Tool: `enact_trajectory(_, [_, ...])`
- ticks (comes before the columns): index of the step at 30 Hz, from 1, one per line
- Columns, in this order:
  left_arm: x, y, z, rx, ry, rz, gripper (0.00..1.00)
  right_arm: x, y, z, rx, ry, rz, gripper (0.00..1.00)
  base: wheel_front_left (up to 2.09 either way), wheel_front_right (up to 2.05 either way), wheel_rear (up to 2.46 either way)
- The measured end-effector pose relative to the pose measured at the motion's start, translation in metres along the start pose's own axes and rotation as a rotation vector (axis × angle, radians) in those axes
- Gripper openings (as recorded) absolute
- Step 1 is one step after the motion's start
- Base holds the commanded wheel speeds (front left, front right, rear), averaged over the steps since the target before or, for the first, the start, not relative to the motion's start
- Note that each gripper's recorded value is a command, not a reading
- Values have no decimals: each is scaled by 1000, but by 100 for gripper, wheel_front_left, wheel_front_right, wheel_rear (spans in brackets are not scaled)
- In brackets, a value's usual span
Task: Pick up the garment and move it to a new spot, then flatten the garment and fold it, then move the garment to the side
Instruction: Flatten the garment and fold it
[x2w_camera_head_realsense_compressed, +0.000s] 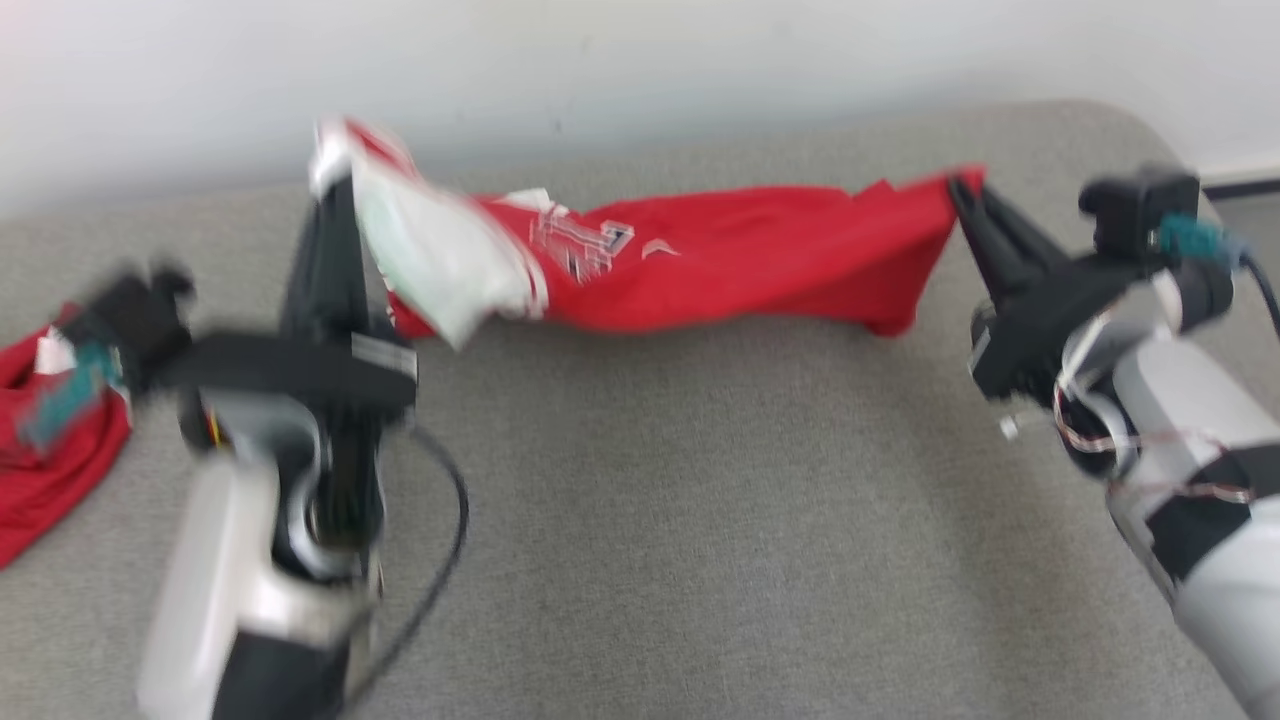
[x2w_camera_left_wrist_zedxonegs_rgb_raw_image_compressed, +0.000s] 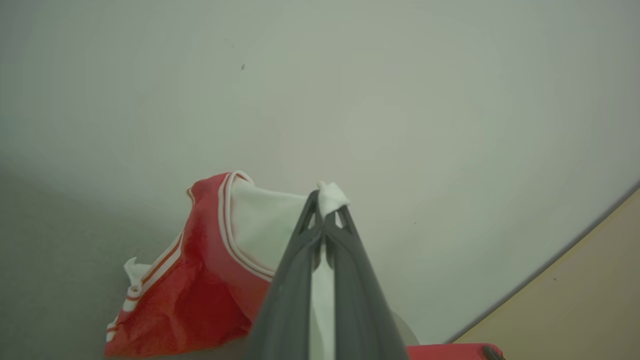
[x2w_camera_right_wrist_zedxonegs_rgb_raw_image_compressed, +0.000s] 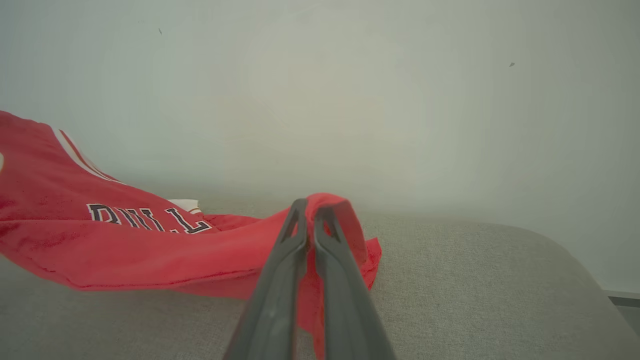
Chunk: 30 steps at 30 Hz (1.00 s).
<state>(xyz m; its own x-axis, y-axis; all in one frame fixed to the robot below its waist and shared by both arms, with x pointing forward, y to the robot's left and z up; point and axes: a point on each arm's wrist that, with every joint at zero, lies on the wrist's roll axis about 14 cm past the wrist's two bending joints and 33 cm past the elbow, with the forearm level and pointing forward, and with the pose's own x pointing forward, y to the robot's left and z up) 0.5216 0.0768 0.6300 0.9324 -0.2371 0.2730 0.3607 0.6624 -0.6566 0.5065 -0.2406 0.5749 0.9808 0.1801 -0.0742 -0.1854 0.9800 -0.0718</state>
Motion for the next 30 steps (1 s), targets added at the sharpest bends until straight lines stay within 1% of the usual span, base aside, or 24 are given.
enact_trajectory(3, [-33,12,-9,-45,23,69,0,-17,0,-16,22,55,-1,0,0,0,0])
enact_trajectory(9, [-103,28,-25,-195,69,186,0,-50,4,-45,59,158,1,0,0,0,0])
enact_trajectory(14, [-149,25,-39,-323,113,228,0,-74,-1,-65,97,202,-29,0,0,0,0])
enact_trajectory(19, [-193,17,-64,-499,222,259,0,-96,-2,-89,147,262,-64,0,0,0,0])
enact_trajectory(22, [-220,15,-75,-596,290,291,0,-111,3,-110,181,323,-74,0,0,0,0])
enact_trajectory(25, [-244,17,-81,-666,358,325,0,-124,11,-129,217,381,-79,0,0,0,0])
enact_trajectory(27, [-259,18,-85,-678,414,345,0,-131,15,-137,245,407,-85,0,0,0,0])
enact_trajectory(30, [-281,25,-90,-650,490,382,0,-142,19,-145,281,429,-99,0,0,0,0])
